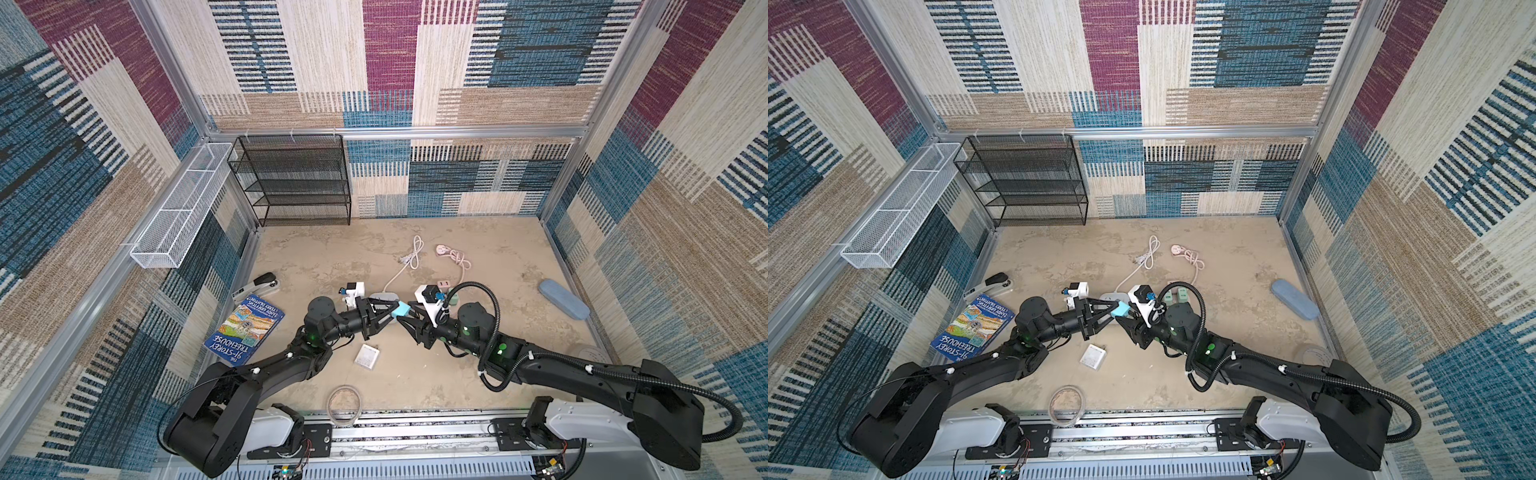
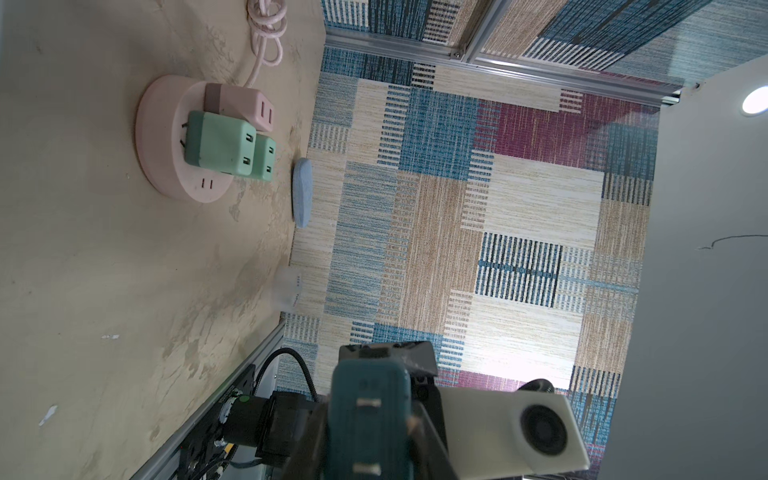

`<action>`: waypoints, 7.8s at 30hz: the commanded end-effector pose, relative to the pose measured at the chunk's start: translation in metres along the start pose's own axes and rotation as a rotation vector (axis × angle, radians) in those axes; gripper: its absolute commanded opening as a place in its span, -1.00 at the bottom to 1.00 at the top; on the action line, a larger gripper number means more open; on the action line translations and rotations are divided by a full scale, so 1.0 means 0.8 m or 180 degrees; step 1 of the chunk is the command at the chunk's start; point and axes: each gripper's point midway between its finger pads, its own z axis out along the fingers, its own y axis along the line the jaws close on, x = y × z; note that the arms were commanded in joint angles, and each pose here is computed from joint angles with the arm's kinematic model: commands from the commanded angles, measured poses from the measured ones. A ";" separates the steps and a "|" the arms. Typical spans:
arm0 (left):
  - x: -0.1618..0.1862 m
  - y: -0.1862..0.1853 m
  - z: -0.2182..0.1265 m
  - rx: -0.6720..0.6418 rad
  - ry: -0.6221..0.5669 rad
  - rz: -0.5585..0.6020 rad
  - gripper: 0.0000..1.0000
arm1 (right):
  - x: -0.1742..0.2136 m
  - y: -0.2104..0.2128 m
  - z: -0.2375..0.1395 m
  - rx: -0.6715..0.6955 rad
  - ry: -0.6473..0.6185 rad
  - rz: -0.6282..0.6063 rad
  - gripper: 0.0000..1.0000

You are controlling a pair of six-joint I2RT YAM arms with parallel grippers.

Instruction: Insert the plug

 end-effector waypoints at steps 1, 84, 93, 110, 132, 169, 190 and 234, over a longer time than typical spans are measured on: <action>0.003 -0.010 0.000 0.0060 0.0033 0.0077 -1.00 | -0.010 0.002 0.000 -0.0038 -0.0077 -0.0056 0.07; -0.084 0.025 -0.199 -0.2800 -0.1497 0.1617 0.94 | 0.026 -0.111 0.142 0.1702 0.2882 0.1629 -1.00; -0.085 0.041 -0.192 -0.2776 -0.1389 0.1603 0.93 | 0.047 -0.096 0.166 0.1492 0.3051 0.1839 -1.00; -0.082 0.057 -0.187 -0.2740 -0.1304 0.1548 0.91 | 0.081 -0.075 0.171 0.1404 0.3298 0.1874 -1.00; -0.083 0.071 -0.183 -0.2695 -0.1271 0.1492 0.90 | 0.089 -0.088 0.176 0.1550 0.3273 0.1816 -1.00; -0.085 0.096 -0.175 -0.2699 -0.1141 0.1379 0.88 | 0.118 -0.089 0.155 0.1546 0.3568 0.1705 -1.00; -0.084 0.120 -0.160 -0.2588 -0.0986 0.1205 0.84 | 0.128 -0.086 0.096 0.1563 0.3858 0.1493 -1.00; -0.012 -0.027 -0.079 -0.1194 -0.0709 0.3241 0.67 | -0.056 0.022 0.060 -0.1050 0.2398 0.2384 -1.00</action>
